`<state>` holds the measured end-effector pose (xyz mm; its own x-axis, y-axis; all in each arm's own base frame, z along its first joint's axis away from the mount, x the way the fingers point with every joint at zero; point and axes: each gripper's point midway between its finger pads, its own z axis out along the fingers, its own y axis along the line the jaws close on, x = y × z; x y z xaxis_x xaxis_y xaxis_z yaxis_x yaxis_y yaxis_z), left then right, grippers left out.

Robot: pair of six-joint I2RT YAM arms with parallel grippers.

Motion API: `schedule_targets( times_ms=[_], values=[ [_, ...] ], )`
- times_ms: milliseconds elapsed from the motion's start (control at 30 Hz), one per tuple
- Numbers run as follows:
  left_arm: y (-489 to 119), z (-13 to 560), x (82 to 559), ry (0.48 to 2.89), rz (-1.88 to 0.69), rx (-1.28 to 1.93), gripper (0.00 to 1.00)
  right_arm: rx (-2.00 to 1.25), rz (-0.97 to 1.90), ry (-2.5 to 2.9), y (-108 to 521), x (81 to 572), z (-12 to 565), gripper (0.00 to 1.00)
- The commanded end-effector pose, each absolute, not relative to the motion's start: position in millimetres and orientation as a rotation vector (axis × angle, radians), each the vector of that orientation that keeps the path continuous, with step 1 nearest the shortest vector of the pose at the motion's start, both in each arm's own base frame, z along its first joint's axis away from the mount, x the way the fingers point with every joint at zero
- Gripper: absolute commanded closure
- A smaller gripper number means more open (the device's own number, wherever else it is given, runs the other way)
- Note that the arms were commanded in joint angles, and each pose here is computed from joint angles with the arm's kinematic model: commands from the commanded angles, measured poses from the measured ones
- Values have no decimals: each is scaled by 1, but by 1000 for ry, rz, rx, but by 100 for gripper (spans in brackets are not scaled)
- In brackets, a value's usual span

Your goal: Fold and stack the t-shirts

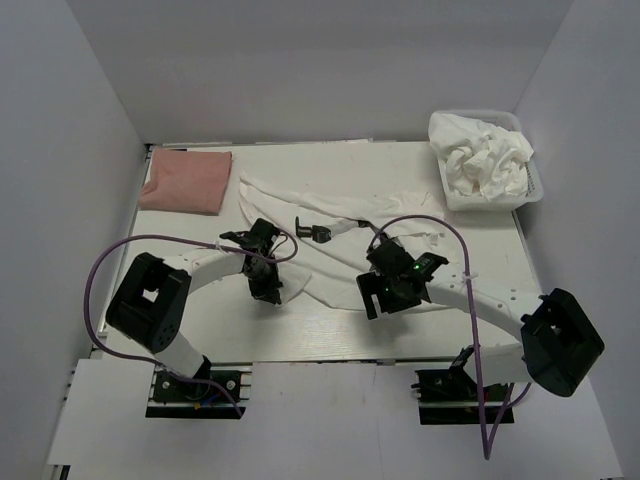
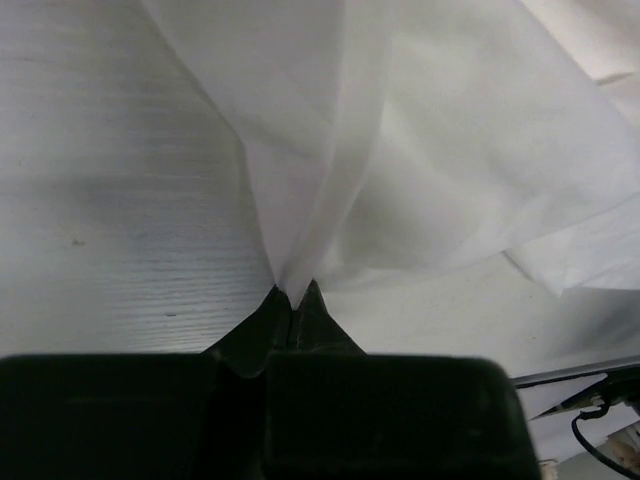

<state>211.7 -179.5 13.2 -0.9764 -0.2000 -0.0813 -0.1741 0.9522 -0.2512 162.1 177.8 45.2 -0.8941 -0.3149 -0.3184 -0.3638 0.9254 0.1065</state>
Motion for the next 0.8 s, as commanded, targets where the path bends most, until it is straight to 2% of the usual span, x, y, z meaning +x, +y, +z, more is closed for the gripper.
schedule_targets(
  times_ms=[0,67,200,300,333,400,467,533,667,767],
  values=[
    [-172,17,214,2979,-299,-305,100,-512,226,2772,184,160,44,14],
    [-172,37,220,2927,-315,-300,100,-547,225,2777,189,157,38,14],
    [-170,71,232,2831,-327,-313,100,-517,191,2774,196,162,27,22],
    [-171,86,234,2804,-351,-310,100,-379,31,2759,183,177,19,38],
    [-173,93,236,2782,-369,-307,100,-295,-88,2731,173,189,19,44],
    [-173,100,239,2761,-371,-320,100,-241,-310,2691,149,200,24,76],
    [-167,106,244,2740,-366,-346,100,-149,-398,2633,140,211,39,100],
    [-162,116,246,2718,-331,-354,100,-157,-429,2620,131,208,54,100],
    [-152,153,272,2586,-259,-394,100,-142,-269,2486,133,224,121,100],
    [-147,202,301,2450,-235,-420,100,-116,-189,2360,125,237,171,100]
  ],
)
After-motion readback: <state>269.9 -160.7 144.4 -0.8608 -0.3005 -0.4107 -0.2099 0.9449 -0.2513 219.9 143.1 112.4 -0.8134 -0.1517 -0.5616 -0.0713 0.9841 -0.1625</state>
